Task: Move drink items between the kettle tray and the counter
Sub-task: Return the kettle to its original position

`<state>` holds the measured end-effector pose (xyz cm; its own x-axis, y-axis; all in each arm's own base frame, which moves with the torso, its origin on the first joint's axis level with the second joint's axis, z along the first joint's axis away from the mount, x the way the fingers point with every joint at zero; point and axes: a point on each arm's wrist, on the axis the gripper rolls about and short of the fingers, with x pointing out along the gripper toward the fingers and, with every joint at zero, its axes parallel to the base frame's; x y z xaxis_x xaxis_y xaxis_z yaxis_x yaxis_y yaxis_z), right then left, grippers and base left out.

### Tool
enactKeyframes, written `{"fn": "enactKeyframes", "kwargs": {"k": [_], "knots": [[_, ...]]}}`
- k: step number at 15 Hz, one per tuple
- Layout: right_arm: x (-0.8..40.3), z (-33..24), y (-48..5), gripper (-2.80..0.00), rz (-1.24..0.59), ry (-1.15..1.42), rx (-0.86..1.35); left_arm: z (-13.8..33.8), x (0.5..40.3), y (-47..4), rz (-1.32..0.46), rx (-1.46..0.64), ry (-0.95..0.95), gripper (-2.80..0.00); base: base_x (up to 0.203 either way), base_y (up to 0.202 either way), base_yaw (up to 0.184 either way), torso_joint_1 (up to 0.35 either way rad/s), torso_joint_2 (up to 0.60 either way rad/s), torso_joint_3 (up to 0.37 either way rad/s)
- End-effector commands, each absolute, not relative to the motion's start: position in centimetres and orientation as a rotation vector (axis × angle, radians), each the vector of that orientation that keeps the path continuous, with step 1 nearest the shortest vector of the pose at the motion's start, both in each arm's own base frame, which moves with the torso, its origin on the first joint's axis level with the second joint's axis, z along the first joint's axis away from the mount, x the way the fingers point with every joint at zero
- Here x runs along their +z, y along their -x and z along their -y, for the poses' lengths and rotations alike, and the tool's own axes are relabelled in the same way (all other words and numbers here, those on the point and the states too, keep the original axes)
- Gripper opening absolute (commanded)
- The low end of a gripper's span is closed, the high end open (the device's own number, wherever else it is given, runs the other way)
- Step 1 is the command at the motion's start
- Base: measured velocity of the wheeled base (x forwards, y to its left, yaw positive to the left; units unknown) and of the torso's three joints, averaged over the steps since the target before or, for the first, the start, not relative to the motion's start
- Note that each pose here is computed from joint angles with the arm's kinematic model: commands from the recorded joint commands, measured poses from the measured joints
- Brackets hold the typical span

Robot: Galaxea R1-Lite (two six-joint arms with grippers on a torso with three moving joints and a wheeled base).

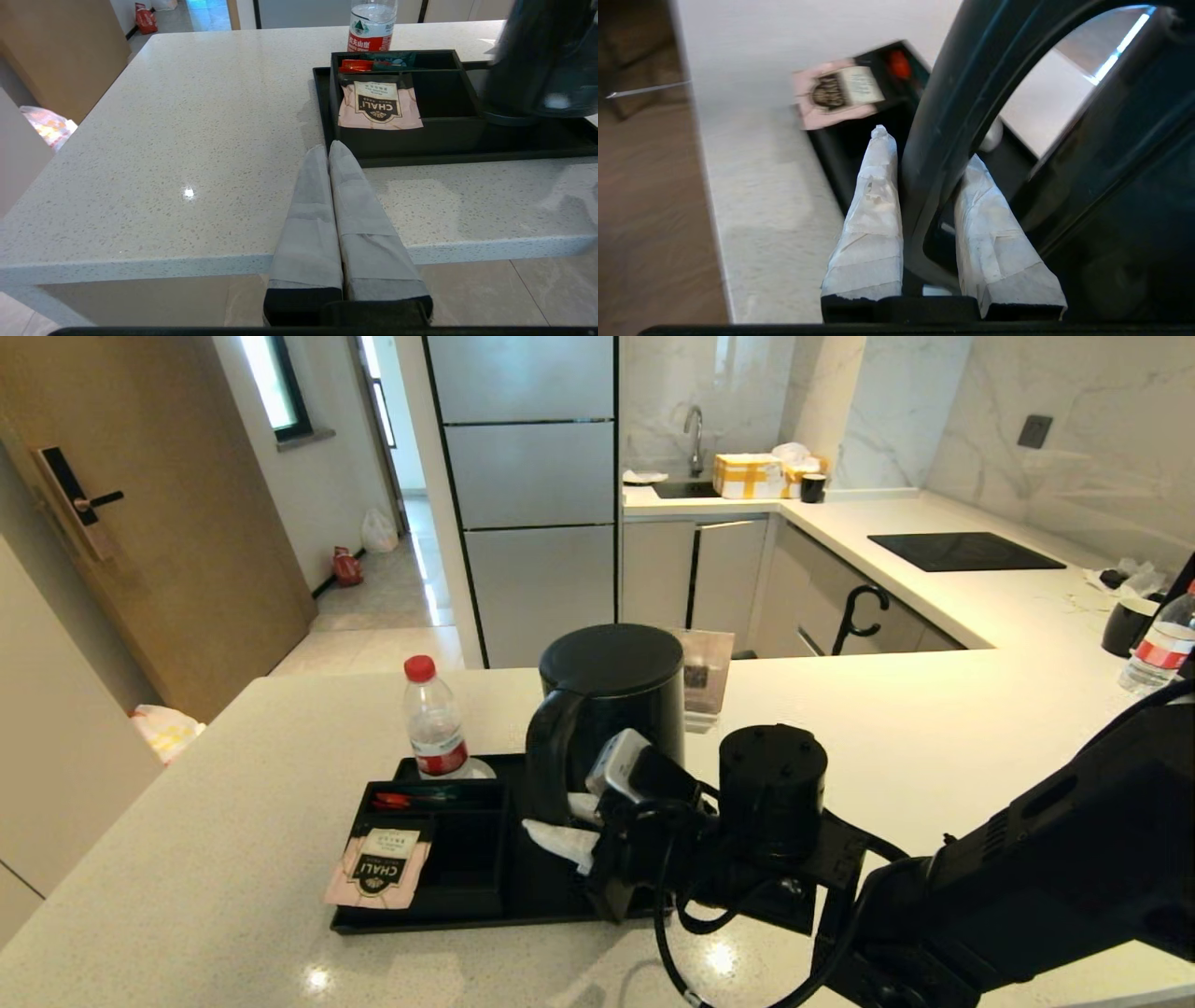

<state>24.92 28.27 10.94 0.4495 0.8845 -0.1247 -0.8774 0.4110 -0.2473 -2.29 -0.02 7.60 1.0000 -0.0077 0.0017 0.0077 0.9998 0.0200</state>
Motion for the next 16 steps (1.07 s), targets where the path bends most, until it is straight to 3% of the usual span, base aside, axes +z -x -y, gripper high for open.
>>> {"fn": "enactKeyframes", "kwargs": {"k": [1, 9, 16], "knots": [[10.4, -28.7, -25.2, -2.8, 0.029, 0.299, 1.118, 0.0, 7.6, 2.3, 0.0, -0.009, -0.02, -2.8, 0.0, 0.0, 0.0, 0.0, 0.0, 0.0], [11.6, -29.4, -25.9, -2.8, 0.085, 0.281, 1.114, 0.0, 7.6, 2.3, 0.0, -0.008, -0.02, -2.8, 0.0, 0.0, 0.0, 0.0, 0.0, 0.0], [9.4, -30.7, -26.3, -2.8, 0.035, 0.29, 1.14, 0.0, 7.6, 2.3, 0.0, -0.008, -0.02, -2.8, 0.0, 0.0, 0.0, 0.0, 0.0, 0.0]]}}
